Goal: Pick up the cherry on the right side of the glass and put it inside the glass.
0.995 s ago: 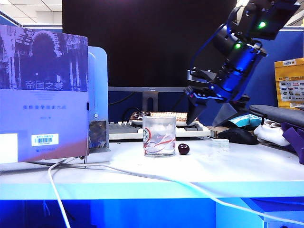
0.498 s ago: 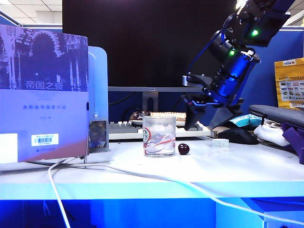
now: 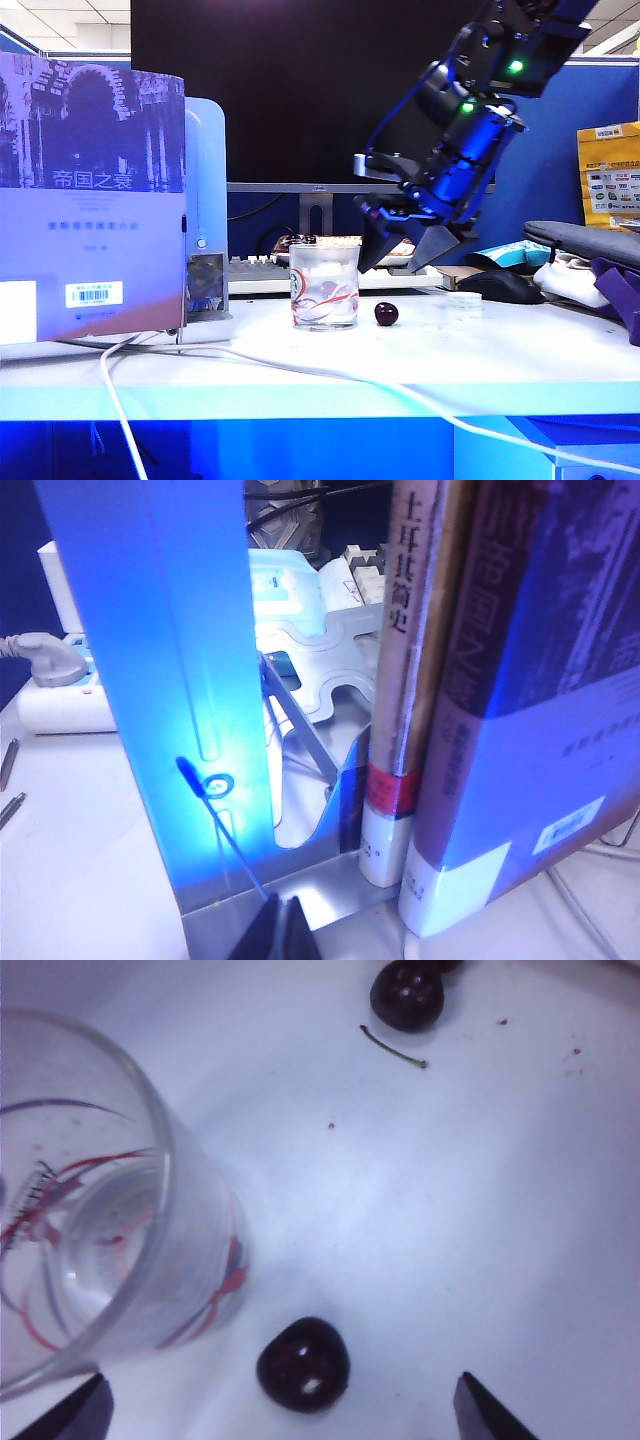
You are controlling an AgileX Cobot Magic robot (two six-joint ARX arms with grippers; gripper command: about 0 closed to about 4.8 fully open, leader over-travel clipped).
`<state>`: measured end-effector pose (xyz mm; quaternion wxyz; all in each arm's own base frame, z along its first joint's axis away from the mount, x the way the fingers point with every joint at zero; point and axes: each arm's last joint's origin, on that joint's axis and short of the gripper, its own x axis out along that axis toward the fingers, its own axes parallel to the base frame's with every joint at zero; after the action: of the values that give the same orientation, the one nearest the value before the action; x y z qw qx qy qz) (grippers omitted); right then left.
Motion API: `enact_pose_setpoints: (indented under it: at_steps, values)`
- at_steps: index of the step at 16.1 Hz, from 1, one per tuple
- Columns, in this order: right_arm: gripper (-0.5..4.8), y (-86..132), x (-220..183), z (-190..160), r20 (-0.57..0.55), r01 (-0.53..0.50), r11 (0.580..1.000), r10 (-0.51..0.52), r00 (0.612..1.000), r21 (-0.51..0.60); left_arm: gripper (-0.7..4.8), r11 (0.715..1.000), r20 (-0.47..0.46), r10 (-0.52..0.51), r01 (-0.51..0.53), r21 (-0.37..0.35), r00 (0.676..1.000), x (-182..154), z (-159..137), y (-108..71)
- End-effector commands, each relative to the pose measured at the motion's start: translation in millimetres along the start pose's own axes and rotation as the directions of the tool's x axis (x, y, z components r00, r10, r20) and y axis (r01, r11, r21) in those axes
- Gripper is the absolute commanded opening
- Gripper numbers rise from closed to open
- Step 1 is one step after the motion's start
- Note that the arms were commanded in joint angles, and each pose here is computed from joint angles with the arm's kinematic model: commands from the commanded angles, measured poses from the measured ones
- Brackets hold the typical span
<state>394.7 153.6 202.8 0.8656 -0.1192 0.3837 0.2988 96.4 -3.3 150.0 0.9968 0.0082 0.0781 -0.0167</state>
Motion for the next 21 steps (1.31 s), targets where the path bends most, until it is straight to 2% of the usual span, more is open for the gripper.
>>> enact_pose_setpoints:
  at_steps: [1, 3, 7, 12, 16, 21]
  values:
    - [4.79, -3.0, 0.5, 3.4, 0.009, 0.111, 0.994, -0.111, 0.994, -0.012, -0.05, 1.0, -0.009, -0.003, 0.003, 0.004, 1.0, -0.1, -1.1, 0.0]
    - [4.79, -4.4, 6.2, -0.7, -0.019, 0.133, 0.991, -0.133, 0.991, -0.01, -0.05, 1.0, -0.009, -0.003, 0.003, 0.004, 1.0, -0.1, -1.1, 0.0]
    - [4.79, -4.0, 18.8, -11.2, -0.085, 0.082, 0.997, -0.082, 0.993, 0.0, -0.05, 1.0, -0.009, -0.003, 0.003, 0.004, 1.0, -0.1, -1.1, 0.0]
    - [4.79, -6.9, 26.6, -2.6, -0.086, 0.064, 0.998, -0.065, 0.994, -0.021, -0.05, 1.0, -0.009, -0.003, 0.003, 0.004, 1.0, -0.1, -1.1, -0.1]
    - [4.79, -9.8, 33.7, 4.6, -0.148, 0.043, 0.999, -0.045, 0.988, -0.022, -0.05, 1.0, -0.009, -0.003, 0.003, 0.004, 1.0, -0.1, -1.1, 0.0]
    - [4.79, -7.7, 36.0, 2.5, -0.167, -0.024, 1.0, 0.022, 0.986, -0.011, -0.05, 1.0, -0.009, -0.003, 0.003, 0.004, 1.0, -0.1, -1.1, 0.0]
